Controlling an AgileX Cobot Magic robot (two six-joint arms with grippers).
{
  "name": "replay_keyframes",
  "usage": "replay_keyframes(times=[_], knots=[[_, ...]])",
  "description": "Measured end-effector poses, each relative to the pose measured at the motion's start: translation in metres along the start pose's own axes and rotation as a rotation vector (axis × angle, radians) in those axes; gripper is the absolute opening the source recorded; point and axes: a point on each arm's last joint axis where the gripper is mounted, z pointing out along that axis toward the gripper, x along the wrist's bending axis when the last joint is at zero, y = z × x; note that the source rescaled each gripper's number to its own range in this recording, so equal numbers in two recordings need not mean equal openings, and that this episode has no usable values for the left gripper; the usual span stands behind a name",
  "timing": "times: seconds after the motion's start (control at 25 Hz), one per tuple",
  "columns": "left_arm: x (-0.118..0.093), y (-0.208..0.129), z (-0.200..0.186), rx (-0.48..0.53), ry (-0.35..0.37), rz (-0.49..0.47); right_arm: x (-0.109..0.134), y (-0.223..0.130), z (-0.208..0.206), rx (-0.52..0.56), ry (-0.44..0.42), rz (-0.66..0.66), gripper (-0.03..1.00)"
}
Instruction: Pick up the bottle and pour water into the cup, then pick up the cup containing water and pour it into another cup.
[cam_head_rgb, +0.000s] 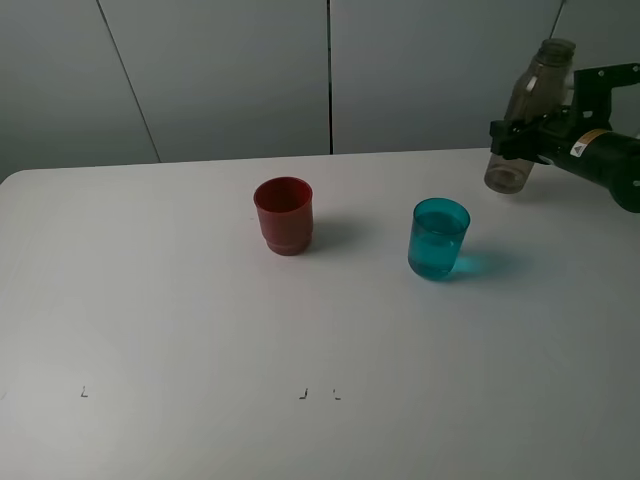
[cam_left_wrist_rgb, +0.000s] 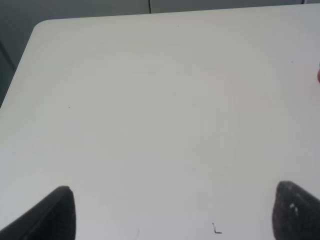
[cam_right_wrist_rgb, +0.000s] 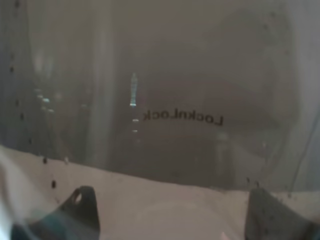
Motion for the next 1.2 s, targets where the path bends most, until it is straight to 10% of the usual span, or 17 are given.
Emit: replay_keyframes(times=[1.04,1.08,1.2], knots=[[0.0,0.0,0.0,0.0,0.0,0.007,-0.004,-0.016,0.013,0.041,-0.001,-0.043,0.0],[0.0,0.0,0.0,0.0,0.0,0.007,-0.004,-0.016,0.013,0.041,-0.001,-0.043,0.08],[0.0,0.0,0.0,0.0,0.0,0.007,-0.004,-0.015,0.013,0.038,-0.001,-0.043,0.76]])
